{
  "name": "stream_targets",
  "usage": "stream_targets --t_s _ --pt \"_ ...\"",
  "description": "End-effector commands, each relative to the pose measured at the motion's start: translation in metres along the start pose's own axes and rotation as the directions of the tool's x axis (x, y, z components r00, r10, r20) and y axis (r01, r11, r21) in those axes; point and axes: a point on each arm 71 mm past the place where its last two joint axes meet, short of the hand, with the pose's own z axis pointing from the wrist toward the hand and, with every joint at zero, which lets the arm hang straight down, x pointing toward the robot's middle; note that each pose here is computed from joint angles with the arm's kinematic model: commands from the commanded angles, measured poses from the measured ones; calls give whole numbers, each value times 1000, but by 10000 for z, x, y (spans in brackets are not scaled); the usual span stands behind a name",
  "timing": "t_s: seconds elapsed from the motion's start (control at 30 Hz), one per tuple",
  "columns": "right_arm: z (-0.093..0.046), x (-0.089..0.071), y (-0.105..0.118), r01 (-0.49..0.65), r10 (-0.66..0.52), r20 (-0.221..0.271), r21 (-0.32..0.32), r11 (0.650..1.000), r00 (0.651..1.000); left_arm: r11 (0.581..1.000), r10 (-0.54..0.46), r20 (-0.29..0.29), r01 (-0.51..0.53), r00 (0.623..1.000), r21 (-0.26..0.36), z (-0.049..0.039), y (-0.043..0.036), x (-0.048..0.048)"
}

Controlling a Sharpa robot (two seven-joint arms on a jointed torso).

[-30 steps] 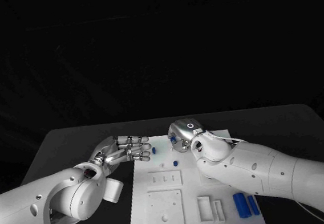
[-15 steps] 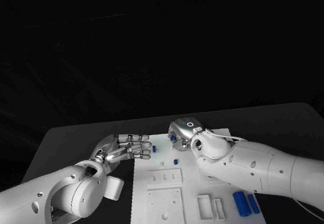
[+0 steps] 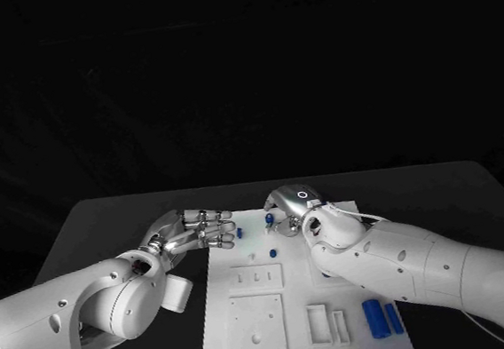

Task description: Assemble the parts on the task board

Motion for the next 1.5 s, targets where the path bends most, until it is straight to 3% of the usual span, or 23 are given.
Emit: stream_targets --t_s 0.03,0.33,0.43,0.6,0.93,1.5 --pt "-21 -74 13 -45 46 38 -16 999 998 1000 3 -6 -3 1000 11 -1 -28 -6" --pt "-105 -468 -202 -87 88 88 -5 996 992 1000 8 14 -8 1000 12 -12 -33 -79" --pt "-144 -584 -351 -96 95 80 16 995 992 1000 9 17 -9 1000 12 -9 -31 -93" --pt "-235 -696 -627 -94 93 27 55 994 995 1000 11 25 -12 1000 11 -6 -24 -131" --pt "-289 -664 -829 -58 66 -90 90 994 994 1000 12 23 -12 1000 9 8 -14 -146" --pt "-261 -495 -877 -17 40 -201 119 993 979 1000 12 13 -12 1000 5 36 -1 -137"
